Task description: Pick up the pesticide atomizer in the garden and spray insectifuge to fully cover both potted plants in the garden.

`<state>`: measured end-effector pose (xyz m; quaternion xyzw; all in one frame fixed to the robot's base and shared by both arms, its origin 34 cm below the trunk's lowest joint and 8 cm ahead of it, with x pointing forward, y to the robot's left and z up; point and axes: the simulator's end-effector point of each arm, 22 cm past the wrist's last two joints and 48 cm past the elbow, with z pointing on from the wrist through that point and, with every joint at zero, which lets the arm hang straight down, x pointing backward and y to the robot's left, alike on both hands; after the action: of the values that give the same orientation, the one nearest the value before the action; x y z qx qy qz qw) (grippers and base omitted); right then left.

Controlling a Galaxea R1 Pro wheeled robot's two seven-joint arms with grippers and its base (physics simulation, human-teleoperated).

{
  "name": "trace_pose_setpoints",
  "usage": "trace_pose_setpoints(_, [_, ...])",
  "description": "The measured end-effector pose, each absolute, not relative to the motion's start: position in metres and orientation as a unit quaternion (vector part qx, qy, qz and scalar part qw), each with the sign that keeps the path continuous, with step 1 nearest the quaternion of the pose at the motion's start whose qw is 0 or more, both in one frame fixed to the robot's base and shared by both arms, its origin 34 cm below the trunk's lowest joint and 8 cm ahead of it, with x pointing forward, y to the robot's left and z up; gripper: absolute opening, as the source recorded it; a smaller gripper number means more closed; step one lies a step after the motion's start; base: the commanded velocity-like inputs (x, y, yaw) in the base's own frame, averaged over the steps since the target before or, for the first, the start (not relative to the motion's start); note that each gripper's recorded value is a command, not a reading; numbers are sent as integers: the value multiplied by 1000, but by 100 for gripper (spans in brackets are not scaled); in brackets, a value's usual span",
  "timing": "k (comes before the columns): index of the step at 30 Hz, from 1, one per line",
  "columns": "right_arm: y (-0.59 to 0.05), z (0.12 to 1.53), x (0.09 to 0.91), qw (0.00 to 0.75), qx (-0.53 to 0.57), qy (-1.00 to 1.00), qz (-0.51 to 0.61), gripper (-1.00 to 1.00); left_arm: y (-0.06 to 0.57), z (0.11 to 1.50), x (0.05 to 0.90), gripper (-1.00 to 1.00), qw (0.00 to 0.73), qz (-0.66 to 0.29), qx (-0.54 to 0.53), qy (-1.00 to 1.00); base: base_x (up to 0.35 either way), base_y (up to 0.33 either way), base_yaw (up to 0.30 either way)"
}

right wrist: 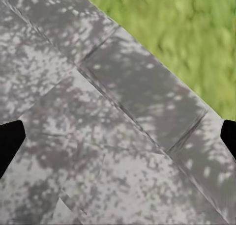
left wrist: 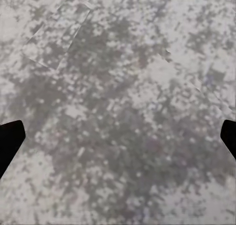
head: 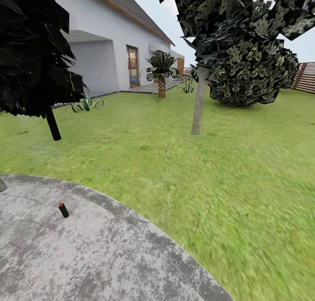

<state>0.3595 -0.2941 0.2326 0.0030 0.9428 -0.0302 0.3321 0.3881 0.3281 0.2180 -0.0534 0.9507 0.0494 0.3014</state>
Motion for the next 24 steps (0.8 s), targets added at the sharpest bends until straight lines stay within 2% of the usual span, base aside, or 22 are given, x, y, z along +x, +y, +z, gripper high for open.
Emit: trace_pose_setpoints(24, [-294,233,360,332,2,943,-30,100,328,218,388,100,302,49,-54,951,336,0,16])
